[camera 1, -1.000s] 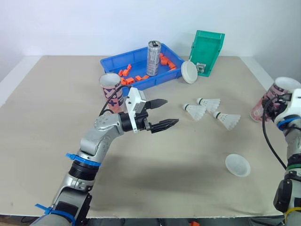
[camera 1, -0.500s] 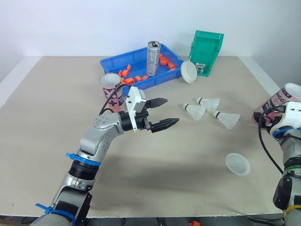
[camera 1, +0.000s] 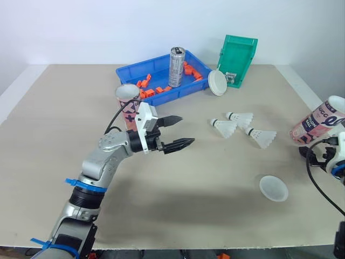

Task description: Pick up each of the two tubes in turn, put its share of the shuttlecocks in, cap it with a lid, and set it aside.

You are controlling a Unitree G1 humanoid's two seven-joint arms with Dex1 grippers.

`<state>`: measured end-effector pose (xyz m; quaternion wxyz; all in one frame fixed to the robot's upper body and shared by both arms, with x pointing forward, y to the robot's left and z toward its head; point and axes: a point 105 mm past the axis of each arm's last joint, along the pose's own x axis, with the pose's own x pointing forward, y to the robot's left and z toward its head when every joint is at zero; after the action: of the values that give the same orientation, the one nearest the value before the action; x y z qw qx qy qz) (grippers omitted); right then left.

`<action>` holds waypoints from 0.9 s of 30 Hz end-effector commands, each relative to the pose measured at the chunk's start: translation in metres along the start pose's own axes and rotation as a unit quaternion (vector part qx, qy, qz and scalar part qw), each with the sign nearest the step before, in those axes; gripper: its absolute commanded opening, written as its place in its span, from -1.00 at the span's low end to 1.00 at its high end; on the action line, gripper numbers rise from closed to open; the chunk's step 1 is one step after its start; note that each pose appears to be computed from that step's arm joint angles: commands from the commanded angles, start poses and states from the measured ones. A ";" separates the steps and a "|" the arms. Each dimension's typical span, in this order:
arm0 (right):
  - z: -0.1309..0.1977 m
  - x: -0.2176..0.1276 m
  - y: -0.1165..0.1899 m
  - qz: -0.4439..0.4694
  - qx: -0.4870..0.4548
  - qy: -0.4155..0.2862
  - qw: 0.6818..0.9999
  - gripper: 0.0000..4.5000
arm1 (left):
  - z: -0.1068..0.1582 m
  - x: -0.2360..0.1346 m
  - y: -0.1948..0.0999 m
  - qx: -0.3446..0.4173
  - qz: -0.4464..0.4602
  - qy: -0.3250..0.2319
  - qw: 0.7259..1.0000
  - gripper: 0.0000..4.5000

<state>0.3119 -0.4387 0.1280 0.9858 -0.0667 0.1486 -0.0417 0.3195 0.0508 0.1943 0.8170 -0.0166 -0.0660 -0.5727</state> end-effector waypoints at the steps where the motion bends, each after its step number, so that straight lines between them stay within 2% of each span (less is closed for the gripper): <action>1: 0.052 -0.018 0.001 0.035 -0.011 -0.080 0.996 0.99 | 0.011 -0.016 0.004 -0.001 0.038 -0.007 0.999 1.00; 2: 0.053 -0.020 0.003 0.038 -0.009 -0.081 0.996 0.99 | 0.011 -0.017 0.004 -0.003 0.040 -0.006 0.999 1.00; 5: 0.090 -0.048 0.097 0.253 -0.087 -0.127 0.955 0.99 | -0.002 -0.055 0.009 -0.049 0.124 0.019 0.991 1.00; 7: 0.099 -0.062 0.145 0.332 -0.124 -0.138 0.925 0.99 | -0.010 -0.073 0.008 -0.064 0.166 0.034 0.983 1.00; 13: 0.113 -0.067 0.220 0.413 -0.147 -0.172 0.882 0.99 | -0.032 -0.108 0.012 -0.075 0.263 0.054 0.960 1.00; 16: 0.118 -0.071 0.258 0.452 -0.150 -0.197 0.857 0.99 | -0.040 -0.126 0.028 -0.064 0.329 0.051 0.941 1.00; 21: 0.119 -0.066 0.302 0.470 -0.133 -0.232 0.841 0.99 | -0.043 -0.146 0.059 -0.036 0.400 0.039 0.915 1.00; 27: 0.114 -0.062 0.320 0.471 -0.127 -0.240 0.840 0.99 | -0.043 -0.145 0.075 0.004 0.390 0.039 0.920 1.00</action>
<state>0.3072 -0.1050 0.1953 0.8750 -0.1120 -0.0453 0.4689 0.3415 0.2054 0.1245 0.9784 -0.0363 0.0039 -0.2033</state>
